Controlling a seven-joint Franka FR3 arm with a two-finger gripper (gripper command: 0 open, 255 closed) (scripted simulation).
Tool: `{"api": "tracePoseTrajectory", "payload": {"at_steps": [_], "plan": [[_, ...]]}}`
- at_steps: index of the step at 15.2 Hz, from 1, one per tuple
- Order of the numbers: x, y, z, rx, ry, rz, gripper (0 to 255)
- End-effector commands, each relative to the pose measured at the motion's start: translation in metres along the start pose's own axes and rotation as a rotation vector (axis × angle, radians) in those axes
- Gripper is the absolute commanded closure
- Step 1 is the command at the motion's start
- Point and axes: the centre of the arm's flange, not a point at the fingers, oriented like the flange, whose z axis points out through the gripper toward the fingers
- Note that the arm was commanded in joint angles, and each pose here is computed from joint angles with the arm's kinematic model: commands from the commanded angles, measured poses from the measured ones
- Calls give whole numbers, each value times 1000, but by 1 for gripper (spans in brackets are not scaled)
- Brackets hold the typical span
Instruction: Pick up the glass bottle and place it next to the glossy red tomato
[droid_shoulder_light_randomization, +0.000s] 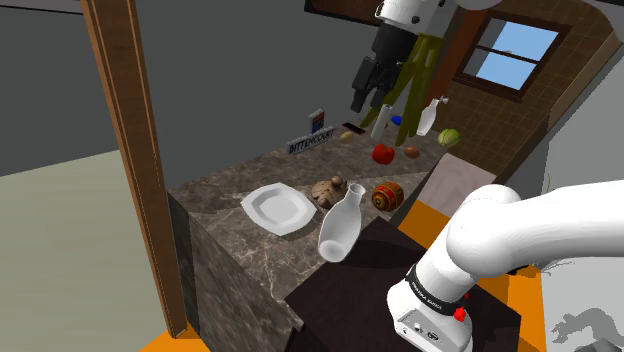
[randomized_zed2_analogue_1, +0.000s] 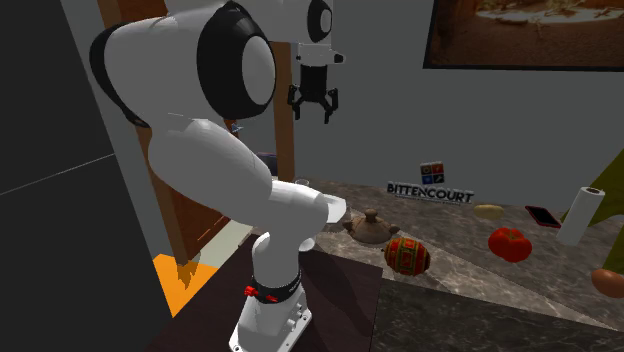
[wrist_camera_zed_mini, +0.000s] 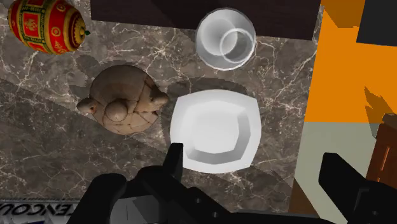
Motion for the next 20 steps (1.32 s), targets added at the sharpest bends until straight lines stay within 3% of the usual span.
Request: {"api": "tracePoseTrajectory", "payload": {"at_steps": [1, 15, 20], "plan": [[0, 0, 0, 0, 0, 0, 0], [-47, -15, 174, -68, -101, -66, 0], [-49, -13, 201, -68, -101, -66, 0]]}}
